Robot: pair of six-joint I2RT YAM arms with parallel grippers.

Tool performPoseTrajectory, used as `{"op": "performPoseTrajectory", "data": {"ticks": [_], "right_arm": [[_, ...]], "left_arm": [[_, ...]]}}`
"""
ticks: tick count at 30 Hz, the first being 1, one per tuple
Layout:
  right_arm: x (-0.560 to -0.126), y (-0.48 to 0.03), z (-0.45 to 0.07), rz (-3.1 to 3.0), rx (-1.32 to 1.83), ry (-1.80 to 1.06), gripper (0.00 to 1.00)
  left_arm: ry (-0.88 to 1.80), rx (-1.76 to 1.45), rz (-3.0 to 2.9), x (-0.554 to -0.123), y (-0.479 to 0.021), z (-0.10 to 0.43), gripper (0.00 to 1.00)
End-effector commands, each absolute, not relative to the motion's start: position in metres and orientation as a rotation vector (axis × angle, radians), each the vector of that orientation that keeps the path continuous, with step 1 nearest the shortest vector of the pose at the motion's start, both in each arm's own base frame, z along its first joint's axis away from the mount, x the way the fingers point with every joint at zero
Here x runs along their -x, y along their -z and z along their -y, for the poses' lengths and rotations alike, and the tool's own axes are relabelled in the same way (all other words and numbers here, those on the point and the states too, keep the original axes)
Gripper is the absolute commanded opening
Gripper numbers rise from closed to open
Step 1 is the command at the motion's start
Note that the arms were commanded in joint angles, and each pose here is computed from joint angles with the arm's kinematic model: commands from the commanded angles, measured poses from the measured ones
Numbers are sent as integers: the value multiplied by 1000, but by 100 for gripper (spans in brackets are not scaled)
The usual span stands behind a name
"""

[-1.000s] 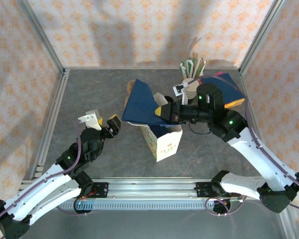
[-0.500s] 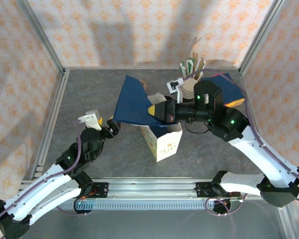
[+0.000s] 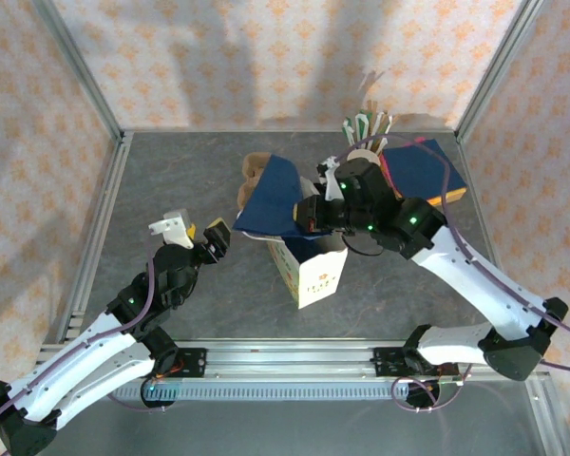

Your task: Pack the takeout coffee

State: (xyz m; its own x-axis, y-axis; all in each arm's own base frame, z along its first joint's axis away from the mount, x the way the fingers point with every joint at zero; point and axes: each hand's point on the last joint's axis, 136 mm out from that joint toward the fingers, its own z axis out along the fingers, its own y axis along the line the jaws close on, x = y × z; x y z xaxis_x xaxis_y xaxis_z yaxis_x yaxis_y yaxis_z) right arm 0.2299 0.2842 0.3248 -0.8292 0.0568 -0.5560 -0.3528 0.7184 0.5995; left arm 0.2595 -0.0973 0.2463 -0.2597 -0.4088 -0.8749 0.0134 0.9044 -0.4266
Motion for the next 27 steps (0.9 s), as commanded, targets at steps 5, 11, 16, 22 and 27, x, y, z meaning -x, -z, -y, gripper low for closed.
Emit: {"op": "performPoseTrajectory", "data": {"ticks": [5, 11, 16, 22, 27], "right_arm": [[-237, -263, -263, -2539, 250, -667, 0], [-237, -231, -245, -2642, 243, -481, 0], [-235, -217, -237, -2697, 247, -392, 0], [-232, -200, -236, -2758, 262, -310, 0], [-228, -191, -236, -2789, 281, -212, 0]], "left_arm": [[426, 309, -1793, -261, -248, 97, 81], [417, 313, -1795, -260, -246, 95, 81], [418, 315, -1794, -260, -244, 95, 81], [416, 314, -1800, -262, -240, 97, 81], [408, 317, -1799, -262, -240, 96, 81]]}}
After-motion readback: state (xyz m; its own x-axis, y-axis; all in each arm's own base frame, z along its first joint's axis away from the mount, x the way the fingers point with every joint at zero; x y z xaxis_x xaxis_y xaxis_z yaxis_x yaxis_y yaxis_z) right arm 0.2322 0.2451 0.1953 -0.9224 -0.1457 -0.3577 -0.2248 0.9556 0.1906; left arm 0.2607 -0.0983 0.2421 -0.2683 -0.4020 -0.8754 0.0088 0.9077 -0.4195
